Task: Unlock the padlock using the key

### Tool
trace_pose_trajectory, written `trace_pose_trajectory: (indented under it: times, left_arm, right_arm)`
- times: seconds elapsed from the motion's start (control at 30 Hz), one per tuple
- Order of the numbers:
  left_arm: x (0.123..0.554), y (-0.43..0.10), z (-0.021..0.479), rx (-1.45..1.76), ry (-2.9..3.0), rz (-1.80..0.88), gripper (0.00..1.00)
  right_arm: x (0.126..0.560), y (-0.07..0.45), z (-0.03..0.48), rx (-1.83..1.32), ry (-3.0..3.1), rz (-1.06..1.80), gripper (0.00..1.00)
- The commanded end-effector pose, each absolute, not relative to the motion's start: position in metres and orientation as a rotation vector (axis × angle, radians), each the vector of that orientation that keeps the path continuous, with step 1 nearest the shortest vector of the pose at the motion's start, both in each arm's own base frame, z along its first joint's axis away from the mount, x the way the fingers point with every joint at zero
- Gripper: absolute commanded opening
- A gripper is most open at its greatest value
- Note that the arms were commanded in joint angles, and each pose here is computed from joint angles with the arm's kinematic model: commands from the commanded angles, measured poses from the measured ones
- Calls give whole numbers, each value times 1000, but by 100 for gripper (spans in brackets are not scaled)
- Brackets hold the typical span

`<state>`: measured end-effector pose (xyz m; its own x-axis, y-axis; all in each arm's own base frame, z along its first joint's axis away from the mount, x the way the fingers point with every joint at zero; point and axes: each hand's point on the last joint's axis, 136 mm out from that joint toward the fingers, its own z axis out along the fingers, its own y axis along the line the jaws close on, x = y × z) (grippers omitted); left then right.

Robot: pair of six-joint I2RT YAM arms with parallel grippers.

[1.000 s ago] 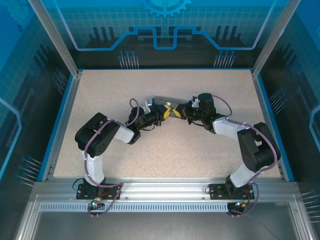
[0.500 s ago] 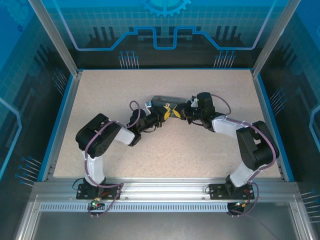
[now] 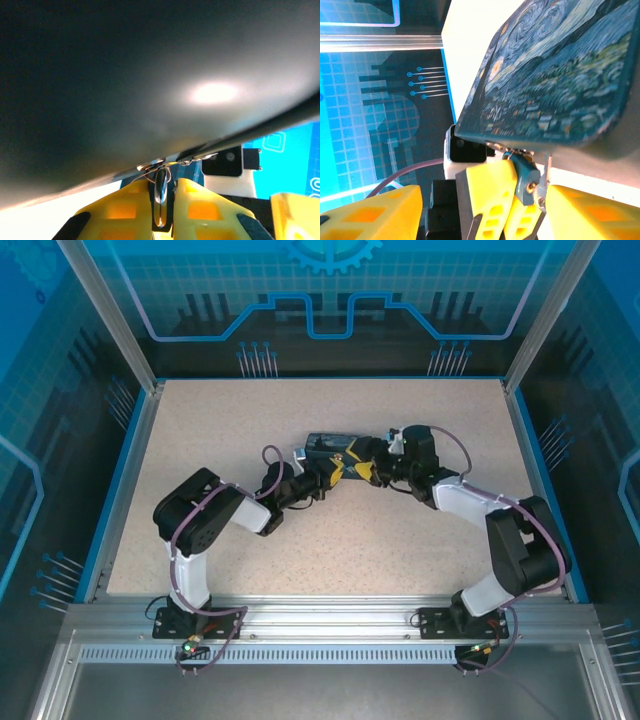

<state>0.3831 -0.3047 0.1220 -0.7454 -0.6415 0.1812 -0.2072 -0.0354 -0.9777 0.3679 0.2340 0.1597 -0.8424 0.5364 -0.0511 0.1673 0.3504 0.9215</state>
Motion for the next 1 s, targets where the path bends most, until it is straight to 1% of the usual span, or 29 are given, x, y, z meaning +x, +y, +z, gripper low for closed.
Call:
trace_pose_trajectory:
  times: [0.0,0.17,0.27,0.3,0.4,0.43,0.53,0.63,0.8,0.97]
  left_arm:
    - [382,-304,122,-887,1916,-1861,0]
    - [384,-303,121,-889,1919,-1851,0]
    - [384,-303,120,-888,1922,-1847,0]
    - [384,-303,121,-885,1922,-1849,0]
    - [385,-302,121,-885,1926,-1846,0]
    - [385,-303,120,-884,1934,-1843,0]
    - [384,-304,121,-877,1939,-1847,0]
    - [384,-304,120,-879,1951,-1845,0]
    - [382,-305,120,-875,1974,-1838,0]
    - [382,-306,122,-871,1982,-1843,0]
  right_arm:
    - [354,224,163,562,2283,1447,69]
    - [333,207,156,471,2370,1276,71]
    - [328,196,161,330,2413,1094,68]
    - [327,193,165,238,2422,998,64]
    - [327,190,178,-30,2427,754,47]
    - [327,191,181,-121,2423,683,44]
    - [327,198,184,-343,2403,520,40]
    - [329,210,185,-521,2354,412,40]
    - [330,227,179,-724,2240,310,43]
    - [332,232,169,-786,2210,279,44]
